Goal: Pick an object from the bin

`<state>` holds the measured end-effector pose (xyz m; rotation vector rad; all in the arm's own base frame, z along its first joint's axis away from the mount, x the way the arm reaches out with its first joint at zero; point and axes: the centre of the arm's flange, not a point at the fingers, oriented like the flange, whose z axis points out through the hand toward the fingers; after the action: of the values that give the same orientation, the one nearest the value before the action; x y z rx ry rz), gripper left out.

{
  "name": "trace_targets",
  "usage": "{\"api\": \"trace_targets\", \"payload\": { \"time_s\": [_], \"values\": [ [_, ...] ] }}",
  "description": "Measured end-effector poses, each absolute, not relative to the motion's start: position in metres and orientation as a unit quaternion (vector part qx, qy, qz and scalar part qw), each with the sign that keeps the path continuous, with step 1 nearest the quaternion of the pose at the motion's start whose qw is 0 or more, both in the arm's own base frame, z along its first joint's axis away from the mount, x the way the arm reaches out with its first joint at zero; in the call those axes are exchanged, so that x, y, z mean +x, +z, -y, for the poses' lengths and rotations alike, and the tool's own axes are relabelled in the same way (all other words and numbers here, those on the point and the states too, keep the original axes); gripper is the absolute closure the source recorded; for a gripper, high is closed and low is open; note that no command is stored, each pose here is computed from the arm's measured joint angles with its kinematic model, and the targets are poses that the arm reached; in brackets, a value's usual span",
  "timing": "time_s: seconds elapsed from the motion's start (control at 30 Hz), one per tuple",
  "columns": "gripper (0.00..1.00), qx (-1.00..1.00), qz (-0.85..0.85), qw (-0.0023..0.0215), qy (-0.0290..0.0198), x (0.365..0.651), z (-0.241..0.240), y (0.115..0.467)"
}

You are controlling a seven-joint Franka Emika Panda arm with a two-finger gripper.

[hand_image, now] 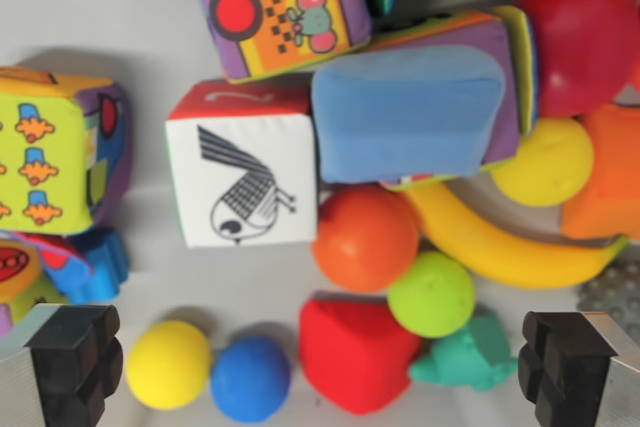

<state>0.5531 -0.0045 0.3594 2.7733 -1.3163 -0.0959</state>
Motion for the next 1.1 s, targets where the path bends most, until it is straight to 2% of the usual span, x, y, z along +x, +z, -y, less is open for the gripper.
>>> {"api": "trace_targets", "payload": {
  "time_s": [0.4,0.87,1.1],
  "values": [
    [0.0,0.904,0.427,0.0299,-0.0268,0.536,-0.02,0.343],
    [0.0,0.905,0.424,0.0226,-0.0204,0.512,-0.056,0.318],
    [0.0,0.906,0.423,0.0183,-0.0163,0.498,-0.076,0.305]
  ]
}}
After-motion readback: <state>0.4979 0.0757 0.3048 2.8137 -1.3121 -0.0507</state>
